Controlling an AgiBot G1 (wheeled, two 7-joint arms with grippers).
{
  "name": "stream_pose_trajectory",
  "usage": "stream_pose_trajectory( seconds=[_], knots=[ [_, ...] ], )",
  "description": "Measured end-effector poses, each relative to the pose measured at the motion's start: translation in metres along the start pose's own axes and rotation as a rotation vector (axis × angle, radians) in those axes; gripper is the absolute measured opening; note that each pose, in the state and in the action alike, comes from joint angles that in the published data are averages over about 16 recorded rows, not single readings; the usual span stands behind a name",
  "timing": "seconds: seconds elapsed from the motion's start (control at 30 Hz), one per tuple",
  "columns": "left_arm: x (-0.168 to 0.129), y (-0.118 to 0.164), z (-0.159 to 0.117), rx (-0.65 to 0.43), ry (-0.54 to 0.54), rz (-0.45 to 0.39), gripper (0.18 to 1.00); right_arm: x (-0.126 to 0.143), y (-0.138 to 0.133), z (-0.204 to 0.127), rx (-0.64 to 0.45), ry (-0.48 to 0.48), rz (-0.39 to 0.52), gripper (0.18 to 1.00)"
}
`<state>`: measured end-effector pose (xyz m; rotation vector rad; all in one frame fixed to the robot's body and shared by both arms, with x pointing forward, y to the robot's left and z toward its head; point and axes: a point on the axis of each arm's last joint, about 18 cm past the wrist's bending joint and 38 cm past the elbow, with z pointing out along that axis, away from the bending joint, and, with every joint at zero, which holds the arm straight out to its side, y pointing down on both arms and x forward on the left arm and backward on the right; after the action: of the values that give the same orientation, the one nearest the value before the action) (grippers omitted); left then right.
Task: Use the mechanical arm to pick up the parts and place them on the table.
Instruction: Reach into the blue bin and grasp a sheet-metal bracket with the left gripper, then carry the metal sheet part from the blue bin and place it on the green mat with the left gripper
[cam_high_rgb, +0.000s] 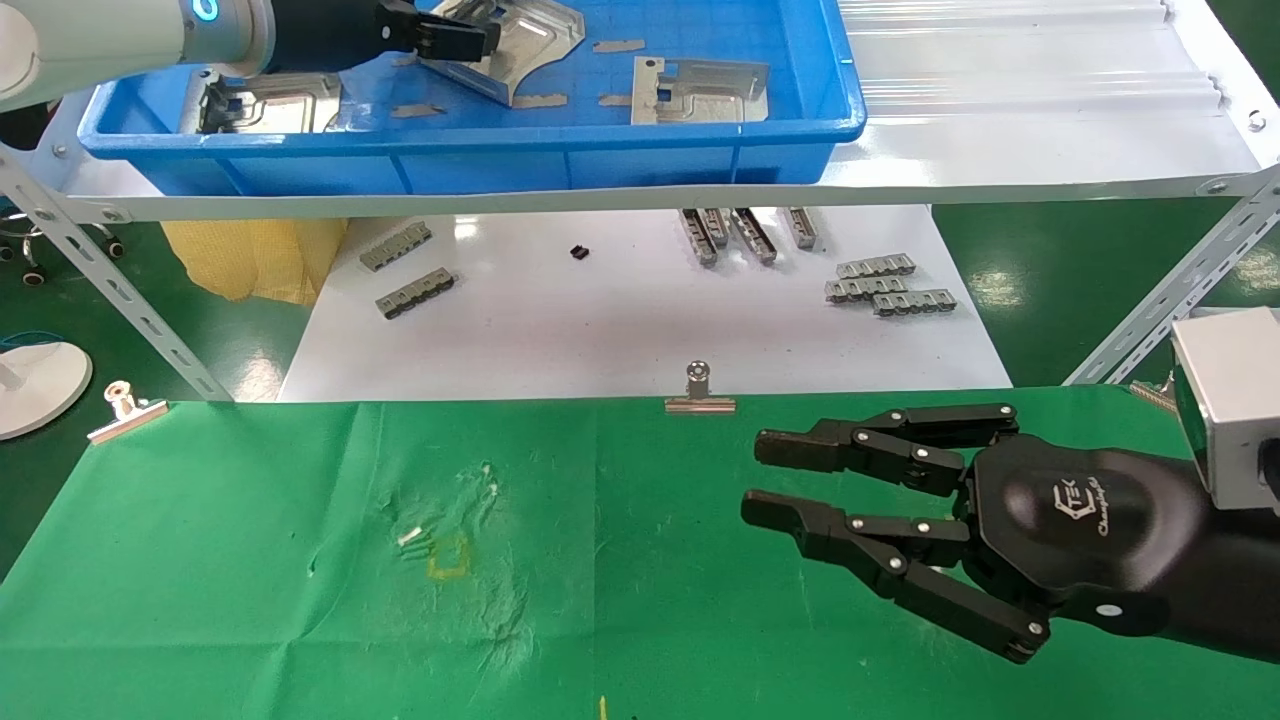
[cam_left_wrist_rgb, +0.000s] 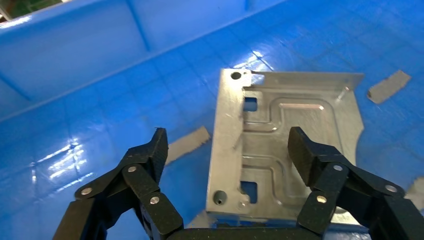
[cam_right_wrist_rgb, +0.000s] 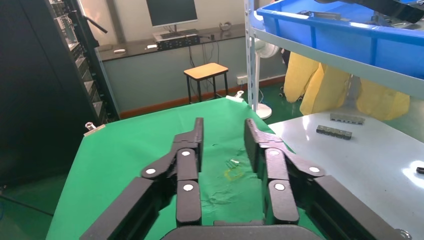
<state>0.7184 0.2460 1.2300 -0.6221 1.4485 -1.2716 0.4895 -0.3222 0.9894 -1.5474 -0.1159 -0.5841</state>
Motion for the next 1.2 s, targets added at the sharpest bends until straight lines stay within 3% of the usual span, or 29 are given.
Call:
stream_pose_trajectory(
  seconds=[0.27, 0.73, 1.0, 1.2],
  knots=[
    [0.0, 0.002, 0.0, 0.0, 0.003, -0.014, 0.803, 0.0, 0.0, 0.0, 0.0, 0.0, 0.0, 0.49],
    [-0.002, -0.001, 0.001, 0.025, -0.009, -0.045, 0.474, 0.0, 0.0, 0.0, 0.0, 0.0, 0.0, 0.812],
    [-0.005, -0.016, -0.01, 0.077, 0.03, -0.059, 0.328, 0.0, 0.0, 0.0, 0.0, 0.0, 0.0, 0.929],
    [-0.008, -0.024, -0.032, 0.134, 0.132, -0.047, 0.281, 0.0, 0.0, 0.0, 0.0, 0.0, 0.0, 0.976]
  ],
)
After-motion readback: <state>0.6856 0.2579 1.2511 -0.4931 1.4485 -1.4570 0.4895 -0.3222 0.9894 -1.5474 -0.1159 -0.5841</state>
